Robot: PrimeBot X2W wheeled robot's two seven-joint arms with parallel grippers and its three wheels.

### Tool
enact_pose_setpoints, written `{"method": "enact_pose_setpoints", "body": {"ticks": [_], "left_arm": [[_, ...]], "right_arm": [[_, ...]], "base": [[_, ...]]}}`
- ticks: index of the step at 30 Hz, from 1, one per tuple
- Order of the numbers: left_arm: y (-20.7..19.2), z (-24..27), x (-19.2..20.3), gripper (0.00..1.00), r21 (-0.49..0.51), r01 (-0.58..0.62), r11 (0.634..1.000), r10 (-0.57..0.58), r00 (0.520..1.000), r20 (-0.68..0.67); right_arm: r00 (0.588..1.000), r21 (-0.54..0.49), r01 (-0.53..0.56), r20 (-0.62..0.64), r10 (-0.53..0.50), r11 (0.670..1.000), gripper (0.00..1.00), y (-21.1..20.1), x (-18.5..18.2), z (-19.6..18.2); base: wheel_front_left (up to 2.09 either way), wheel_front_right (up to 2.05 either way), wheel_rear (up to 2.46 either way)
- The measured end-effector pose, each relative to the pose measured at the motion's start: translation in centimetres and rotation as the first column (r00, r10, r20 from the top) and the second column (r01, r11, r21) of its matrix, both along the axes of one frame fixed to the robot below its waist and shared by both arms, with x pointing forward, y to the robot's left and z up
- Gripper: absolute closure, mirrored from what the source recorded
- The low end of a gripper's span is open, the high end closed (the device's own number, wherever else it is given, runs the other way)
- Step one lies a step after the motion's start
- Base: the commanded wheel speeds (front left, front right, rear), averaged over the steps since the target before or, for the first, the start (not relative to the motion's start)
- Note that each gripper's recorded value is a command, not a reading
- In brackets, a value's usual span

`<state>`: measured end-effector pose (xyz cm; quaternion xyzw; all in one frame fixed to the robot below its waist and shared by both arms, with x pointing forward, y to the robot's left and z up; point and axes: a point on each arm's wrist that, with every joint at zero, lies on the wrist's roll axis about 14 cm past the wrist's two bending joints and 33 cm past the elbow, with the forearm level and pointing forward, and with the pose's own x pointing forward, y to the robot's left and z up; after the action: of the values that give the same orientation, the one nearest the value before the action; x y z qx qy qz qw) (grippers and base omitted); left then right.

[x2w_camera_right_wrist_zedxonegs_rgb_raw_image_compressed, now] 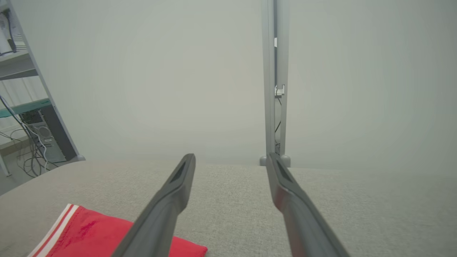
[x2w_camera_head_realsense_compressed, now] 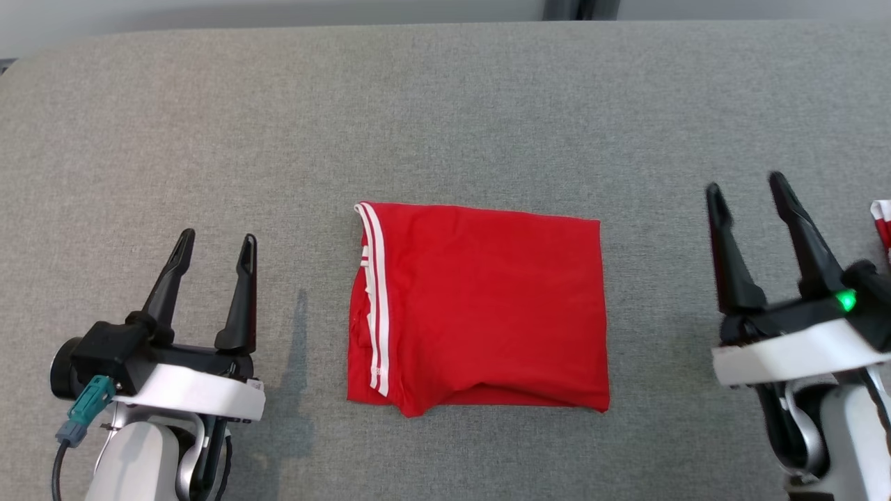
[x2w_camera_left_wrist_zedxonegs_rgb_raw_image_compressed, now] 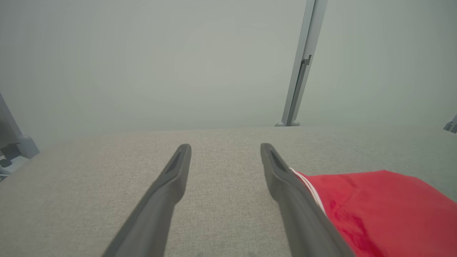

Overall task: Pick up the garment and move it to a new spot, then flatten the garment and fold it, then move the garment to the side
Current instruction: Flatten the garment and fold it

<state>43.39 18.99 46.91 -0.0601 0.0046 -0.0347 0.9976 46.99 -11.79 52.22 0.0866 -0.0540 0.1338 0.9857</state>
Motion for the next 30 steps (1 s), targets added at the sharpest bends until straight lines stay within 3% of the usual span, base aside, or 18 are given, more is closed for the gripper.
{"method": "enact_pose_setpoints", "body": {"ticks": [8, 22, 23, 24, 30], "left_arm": [[0.1, 0.8, -0.9, 0.00, 0.002, -0.012, 1.000, 0.012, 1.000, 0.017], [0.0, 1.1, -1.3, 0.00, 0.008, -0.009, 1.000, 0.008, 1.000, 0.019], [0.0, 1.1, -1.3, 0.00, 0.010, -0.009, 1.000, 0.009, 1.000, 0.020], [0.0, 1.1, -1.3, 0.00, 0.010, -0.009, 1.000, 0.009, 1.000, 0.019], [0.3, 1.0, -1.5, 0.00, 0.014, -0.014, 1.000, 0.013, 1.000, 0.014]], "right_arm": [[0.989, -0.056, 0.123, -0.079, -0.127, 0.991, 0.00, -4.7, -2.9, -1.8], [0.985, -0.049, 0.139, -0.097, -0.143, 0.989, 0.00, -5.1, -3.6, -2.0], [0.985, -0.050, 0.138, -0.100, -0.142, 0.989, 0.53, -5.0, -3.6, -2.0], [0.986, -0.049, 0.131, -0.100, -0.136, 0.990, 1.00, -4.8, -3.6, -2.0], [0.996, -0.033, -0.021, -0.088, 0.018, 0.999, 1.00, 0.4, -3.5, -1.3]], "base": [[0.00, 0.00, 0.00], [0.00, 0.00, 0.00], [0.00, 0.00, 0.00], [0.00, 0.00, 0.00], [0.00, 0.00, 0.00]]}}
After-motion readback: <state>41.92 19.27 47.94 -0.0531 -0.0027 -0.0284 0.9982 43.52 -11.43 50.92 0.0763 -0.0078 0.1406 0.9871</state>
